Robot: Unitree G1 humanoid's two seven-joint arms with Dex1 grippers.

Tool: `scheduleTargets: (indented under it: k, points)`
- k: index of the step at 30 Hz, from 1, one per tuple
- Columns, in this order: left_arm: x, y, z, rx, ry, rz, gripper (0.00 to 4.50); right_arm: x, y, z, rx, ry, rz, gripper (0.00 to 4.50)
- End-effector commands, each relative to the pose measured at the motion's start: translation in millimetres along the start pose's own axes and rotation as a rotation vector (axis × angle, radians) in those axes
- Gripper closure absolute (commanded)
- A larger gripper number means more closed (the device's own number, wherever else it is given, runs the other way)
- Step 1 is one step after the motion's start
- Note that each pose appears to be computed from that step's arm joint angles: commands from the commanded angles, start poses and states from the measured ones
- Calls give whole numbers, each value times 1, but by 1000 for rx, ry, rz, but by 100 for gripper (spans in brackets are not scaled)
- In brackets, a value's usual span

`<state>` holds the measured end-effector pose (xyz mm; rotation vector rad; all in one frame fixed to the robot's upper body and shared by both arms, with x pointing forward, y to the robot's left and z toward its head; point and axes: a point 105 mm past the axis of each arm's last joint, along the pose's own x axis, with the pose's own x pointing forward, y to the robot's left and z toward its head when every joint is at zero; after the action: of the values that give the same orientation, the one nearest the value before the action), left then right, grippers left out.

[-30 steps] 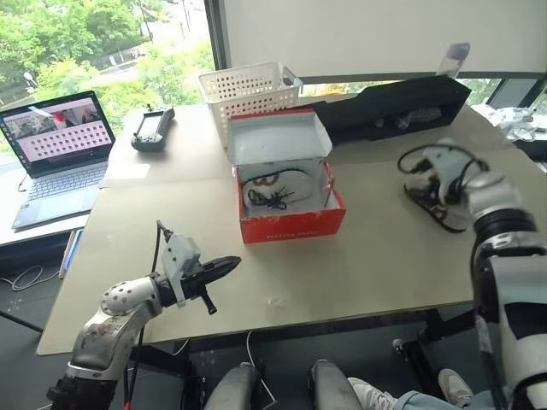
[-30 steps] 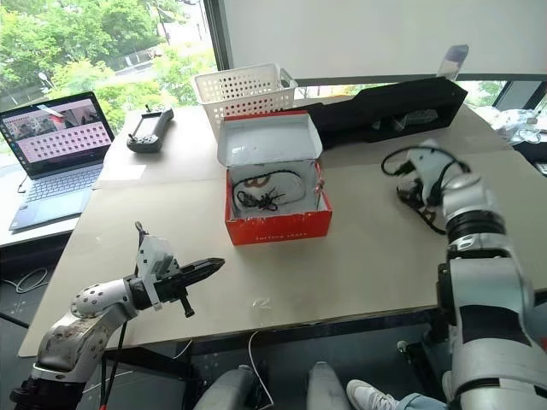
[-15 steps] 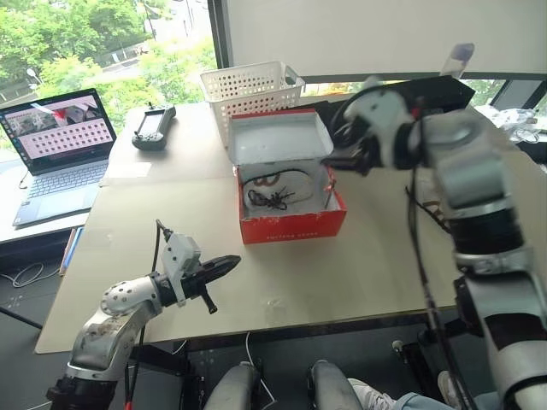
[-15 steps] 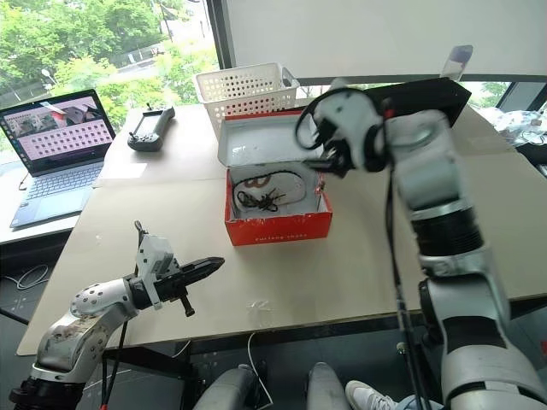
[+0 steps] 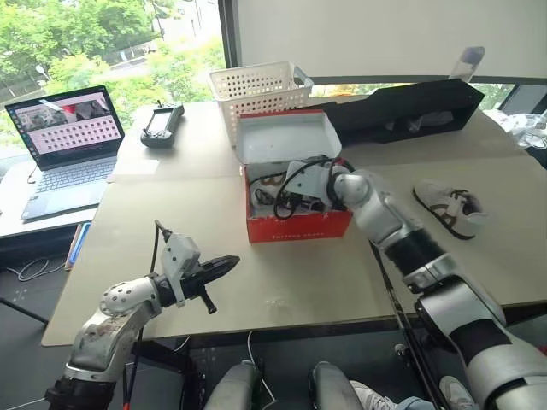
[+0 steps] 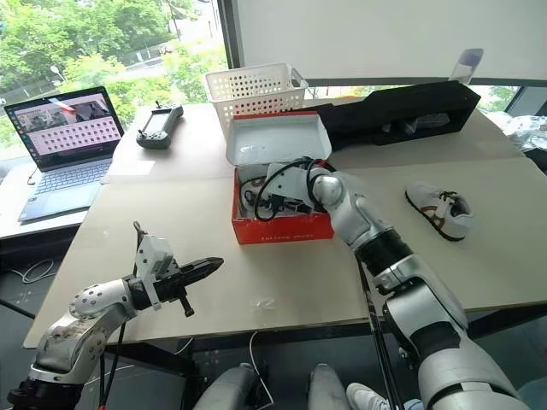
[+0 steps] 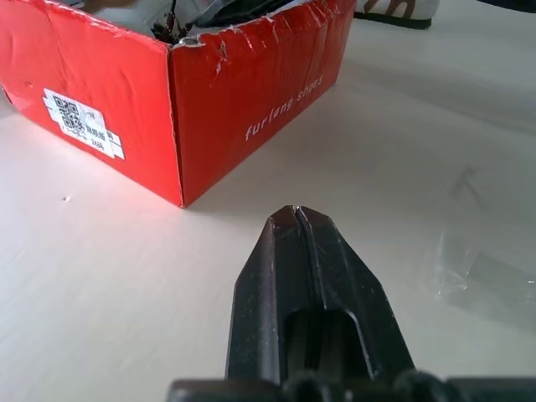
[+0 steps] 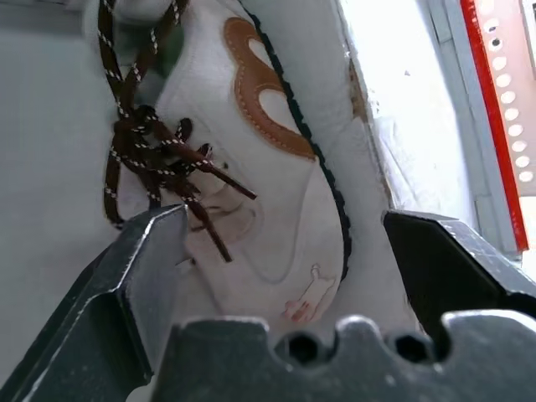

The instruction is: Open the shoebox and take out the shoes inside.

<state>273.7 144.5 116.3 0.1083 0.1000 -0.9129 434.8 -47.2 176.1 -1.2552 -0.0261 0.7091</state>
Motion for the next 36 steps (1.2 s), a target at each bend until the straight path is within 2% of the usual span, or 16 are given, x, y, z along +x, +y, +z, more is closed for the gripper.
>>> scheduleTargets:
  k: [1, 14, 17, 23, 28, 36]
  points:
    - [-2, -2, 9, 35, -18, -1, 450, 8, -7, 12, -73, -40, -34, 8]
    - [-5, -2, 7, 36, -14, 17, 450, 26, 2, 8, -55, -34, -12, 8]
    - [-6, -2, 6, 35, -11, 18, 450, 27, 3, 8, -51, -32, -17, 79]
    - [-6, -3, 6, 34, -9, 16, 450, 28, 5, 10, -45, -37, -12, 289]
    - [-7, -3, 4, 35, -4, 15, 450, 28, 6, 10, -42, -38, -8, 436]
    - [-7, -3, 2, 34, -1, 14, 450, 23, -2, 16, -11, -67, -24, 446]
